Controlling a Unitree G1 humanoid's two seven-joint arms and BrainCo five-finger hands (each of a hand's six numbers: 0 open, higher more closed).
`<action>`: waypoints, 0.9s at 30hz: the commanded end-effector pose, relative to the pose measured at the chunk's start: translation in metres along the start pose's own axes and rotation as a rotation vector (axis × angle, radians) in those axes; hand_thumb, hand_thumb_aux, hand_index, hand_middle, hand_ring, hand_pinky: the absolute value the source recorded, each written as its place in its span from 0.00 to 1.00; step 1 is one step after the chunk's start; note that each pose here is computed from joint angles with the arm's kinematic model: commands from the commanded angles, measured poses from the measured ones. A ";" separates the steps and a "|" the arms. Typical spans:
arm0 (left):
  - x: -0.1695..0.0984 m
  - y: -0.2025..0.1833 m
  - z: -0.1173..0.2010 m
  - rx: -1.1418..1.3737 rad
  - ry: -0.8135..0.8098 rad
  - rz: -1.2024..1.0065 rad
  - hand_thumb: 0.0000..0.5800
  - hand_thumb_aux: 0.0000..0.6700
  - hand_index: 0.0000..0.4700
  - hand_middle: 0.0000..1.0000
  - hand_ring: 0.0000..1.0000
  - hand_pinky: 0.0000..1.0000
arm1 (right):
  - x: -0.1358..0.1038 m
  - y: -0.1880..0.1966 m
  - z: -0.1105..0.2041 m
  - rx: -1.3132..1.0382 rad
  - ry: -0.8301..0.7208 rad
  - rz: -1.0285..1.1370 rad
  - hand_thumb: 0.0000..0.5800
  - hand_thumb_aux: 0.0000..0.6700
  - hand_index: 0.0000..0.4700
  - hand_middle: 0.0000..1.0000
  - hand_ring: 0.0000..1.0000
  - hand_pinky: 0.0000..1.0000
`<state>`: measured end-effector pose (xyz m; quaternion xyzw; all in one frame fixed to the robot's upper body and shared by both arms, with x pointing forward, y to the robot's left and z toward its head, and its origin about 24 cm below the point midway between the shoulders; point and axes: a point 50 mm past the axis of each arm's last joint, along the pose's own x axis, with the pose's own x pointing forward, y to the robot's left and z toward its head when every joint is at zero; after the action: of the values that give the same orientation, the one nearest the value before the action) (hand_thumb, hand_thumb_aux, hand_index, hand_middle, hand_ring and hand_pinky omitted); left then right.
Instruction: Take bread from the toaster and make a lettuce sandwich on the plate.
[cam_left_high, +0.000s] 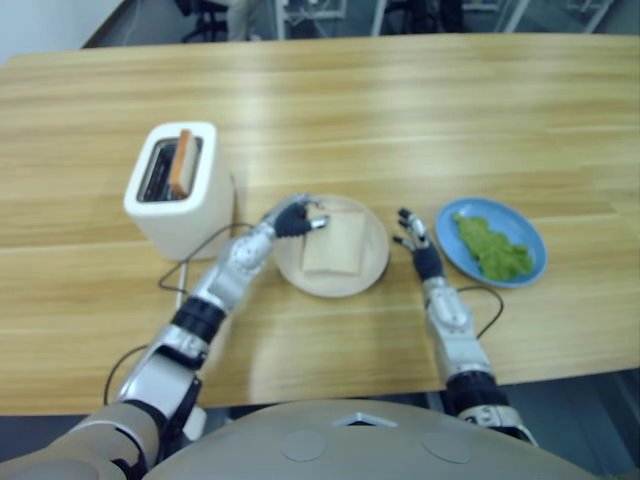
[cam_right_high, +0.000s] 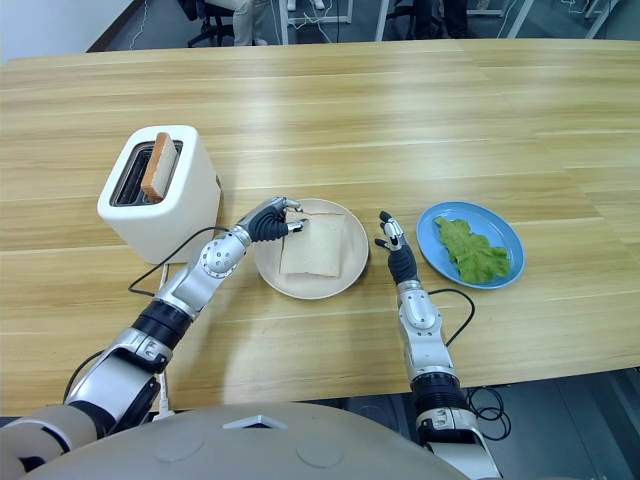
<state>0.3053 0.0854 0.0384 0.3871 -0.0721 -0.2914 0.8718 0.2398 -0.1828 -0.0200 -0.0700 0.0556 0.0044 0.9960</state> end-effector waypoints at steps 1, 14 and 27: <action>0.002 -0.018 -0.003 0.038 0.004 -0.074 1.00 1.00 0.98 1.00 1.00 1.00 | -0.008 0.003 -0.019 -0.002 0.104 0.020 0.00 0.00 0.00 0.00 0.00 0.00; -0.026 0.018 0.021 0.904 -0.092 0.232 0.00 0.00 0.00 0.00 0.00 0.00 | -0.009 0.004 -0.018 0.001 0.104 0.026 0.00 0.00 0.00 0.00 0.00 0.00; -0.077 0.068 0.060 0.609 -0.129 0.560 0.00 0.00 0.00 0.00 0.00 0.00 | -0.013 -0.013 0.065 -0.201 -0.253 0.024 0.00 0.00 0.00 0.00 0.00 0.00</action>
<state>0.2515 0.1239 0.1470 0.6145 -0.3478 -0.0078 0.7081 0.2305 -0.1805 0.0163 -0.1336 -0.0123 0.0333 0.9904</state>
